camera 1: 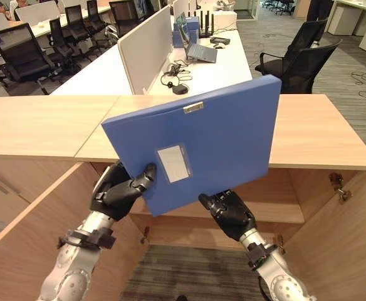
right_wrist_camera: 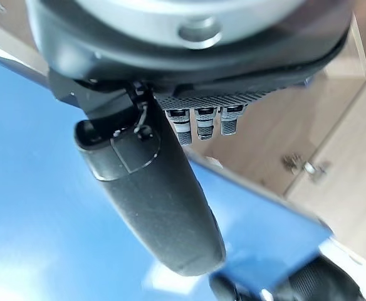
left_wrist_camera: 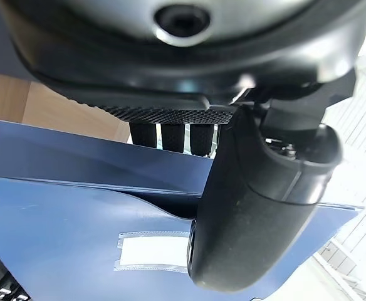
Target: Put the empty folder in the office cabinet
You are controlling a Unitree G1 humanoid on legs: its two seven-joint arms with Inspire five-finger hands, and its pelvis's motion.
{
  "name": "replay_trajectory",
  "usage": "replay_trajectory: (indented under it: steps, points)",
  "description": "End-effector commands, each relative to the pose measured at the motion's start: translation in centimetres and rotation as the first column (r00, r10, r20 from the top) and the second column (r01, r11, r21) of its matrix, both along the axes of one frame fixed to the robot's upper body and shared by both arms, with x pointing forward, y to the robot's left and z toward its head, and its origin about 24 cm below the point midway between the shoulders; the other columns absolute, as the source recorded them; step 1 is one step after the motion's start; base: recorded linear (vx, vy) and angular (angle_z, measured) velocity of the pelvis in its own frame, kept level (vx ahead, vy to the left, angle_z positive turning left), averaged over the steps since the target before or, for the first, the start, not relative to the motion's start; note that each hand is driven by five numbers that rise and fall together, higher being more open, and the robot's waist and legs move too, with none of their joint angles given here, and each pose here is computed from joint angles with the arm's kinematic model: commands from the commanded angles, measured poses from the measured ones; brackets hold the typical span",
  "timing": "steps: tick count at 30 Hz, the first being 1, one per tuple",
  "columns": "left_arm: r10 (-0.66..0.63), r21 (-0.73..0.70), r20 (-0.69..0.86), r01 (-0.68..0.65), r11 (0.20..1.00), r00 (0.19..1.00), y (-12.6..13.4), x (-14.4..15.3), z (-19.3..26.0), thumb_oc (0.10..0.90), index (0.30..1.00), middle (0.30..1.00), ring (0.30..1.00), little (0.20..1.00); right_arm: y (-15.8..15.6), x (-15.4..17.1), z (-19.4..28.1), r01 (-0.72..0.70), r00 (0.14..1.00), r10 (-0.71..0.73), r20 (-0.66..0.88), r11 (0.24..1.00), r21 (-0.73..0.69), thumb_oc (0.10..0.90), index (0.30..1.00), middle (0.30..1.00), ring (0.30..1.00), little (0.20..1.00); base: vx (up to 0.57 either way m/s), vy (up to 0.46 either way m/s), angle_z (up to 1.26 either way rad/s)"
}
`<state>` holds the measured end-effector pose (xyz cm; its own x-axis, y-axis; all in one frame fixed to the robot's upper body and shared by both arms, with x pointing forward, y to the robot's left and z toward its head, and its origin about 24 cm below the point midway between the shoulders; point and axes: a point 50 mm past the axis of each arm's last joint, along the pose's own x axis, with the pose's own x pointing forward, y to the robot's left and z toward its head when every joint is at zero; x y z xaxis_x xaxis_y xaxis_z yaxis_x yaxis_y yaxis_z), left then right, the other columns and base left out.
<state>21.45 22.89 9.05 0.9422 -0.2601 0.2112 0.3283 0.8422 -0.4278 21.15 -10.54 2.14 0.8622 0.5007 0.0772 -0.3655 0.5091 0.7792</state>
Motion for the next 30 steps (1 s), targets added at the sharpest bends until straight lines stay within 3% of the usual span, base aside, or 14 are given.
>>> replay_trajectory:
  steps: [1,12,30]
  points:
    - [0.013,-0.032,0.341,-0.002,0.999,0.940,0.3,1.6,6.1,0.400,0.300,0.300,0.300,0.300,1.9,1.9,5.3,-0.094,0.966,0.053,0.254,0.984,0.153,0.800,0.900,0.900,0.900,0.900,0.00,0.000,0.00]
    - [0.036,-0.134,0.345,0.011,0.991,0.938,-1.6,2.3,5.4,0.400,0.300,0.300,0.300,0.300,3.6,1.7,7.3,-0.197,0.934,0.127,0.335,0.962,0.186,0.800,0.900,0.900,0.900,0.900,0.00,0.000,0.00]
    - [0.062,-0.189,0.222,-0.019,0.982,0.973,-1.9,1.3,2.4,0.400,0.300,0.300,0.300,0.300,1.9,4.1,12.7,-0.044,0.877,-0.157,0.455,0.915,0.401,0.800,0.900,0.900,0.900,0.900,0.00,-0.001,-0.01]
